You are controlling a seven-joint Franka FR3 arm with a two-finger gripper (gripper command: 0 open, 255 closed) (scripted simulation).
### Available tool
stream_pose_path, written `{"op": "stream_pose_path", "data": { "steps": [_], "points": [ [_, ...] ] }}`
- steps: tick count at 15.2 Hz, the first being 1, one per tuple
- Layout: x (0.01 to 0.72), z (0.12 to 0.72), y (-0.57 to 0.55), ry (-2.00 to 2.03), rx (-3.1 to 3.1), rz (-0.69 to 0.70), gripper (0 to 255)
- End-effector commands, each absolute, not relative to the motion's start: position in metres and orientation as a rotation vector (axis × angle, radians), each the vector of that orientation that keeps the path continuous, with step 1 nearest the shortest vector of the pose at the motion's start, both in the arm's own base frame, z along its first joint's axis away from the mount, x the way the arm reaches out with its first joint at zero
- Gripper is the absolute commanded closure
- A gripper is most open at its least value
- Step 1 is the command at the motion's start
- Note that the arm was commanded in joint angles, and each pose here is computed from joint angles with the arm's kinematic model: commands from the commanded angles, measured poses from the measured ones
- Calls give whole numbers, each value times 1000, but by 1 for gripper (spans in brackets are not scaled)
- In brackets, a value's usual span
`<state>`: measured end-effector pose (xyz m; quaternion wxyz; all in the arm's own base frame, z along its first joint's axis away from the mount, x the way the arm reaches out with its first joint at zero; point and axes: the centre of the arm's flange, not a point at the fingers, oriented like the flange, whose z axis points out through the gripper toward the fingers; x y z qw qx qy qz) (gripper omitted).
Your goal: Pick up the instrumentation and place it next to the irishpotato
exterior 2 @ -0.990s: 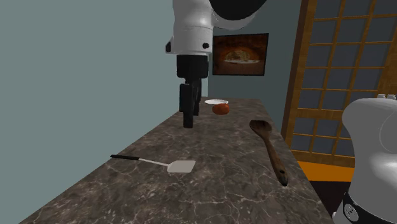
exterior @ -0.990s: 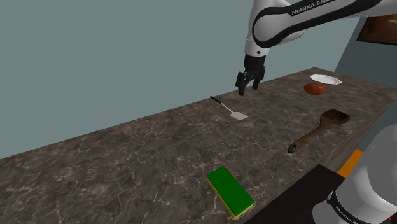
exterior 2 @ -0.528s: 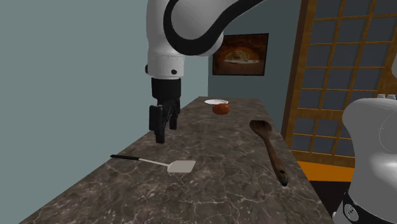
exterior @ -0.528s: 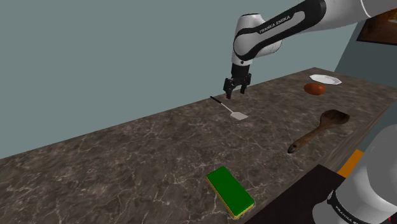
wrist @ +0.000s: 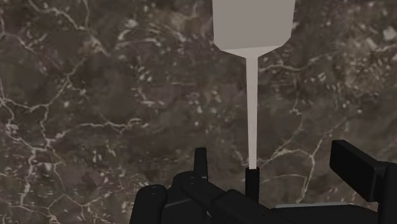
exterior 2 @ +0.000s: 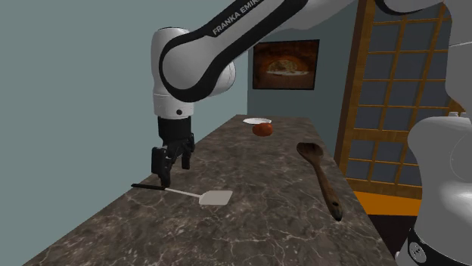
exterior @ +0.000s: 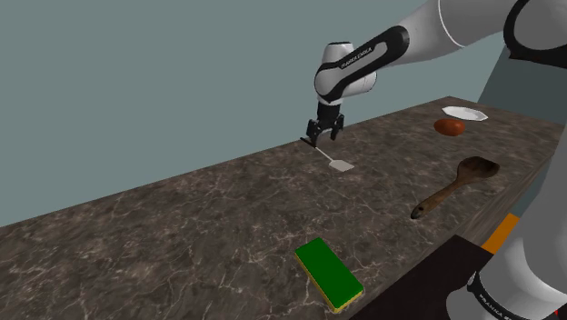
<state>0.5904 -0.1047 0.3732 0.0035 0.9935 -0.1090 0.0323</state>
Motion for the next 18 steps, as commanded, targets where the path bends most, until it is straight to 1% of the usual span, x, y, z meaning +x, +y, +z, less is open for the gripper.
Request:
{"op": "stream_pose_path", "data": {
  "steps": [1, 6, 13, 14, 18],
  "points": [
    [593, 363, -106, -344, 3114, 103, 0],
    [594, 338, -106, -344, 3114, 103, 0],
    [594, 339, -106, -344, 3114, 103, 0],
    [594, 339, -106, -344, 3114, 103, 255],
    [594, 339, -106, -344, 3114, 103, 255]
  ]
}}
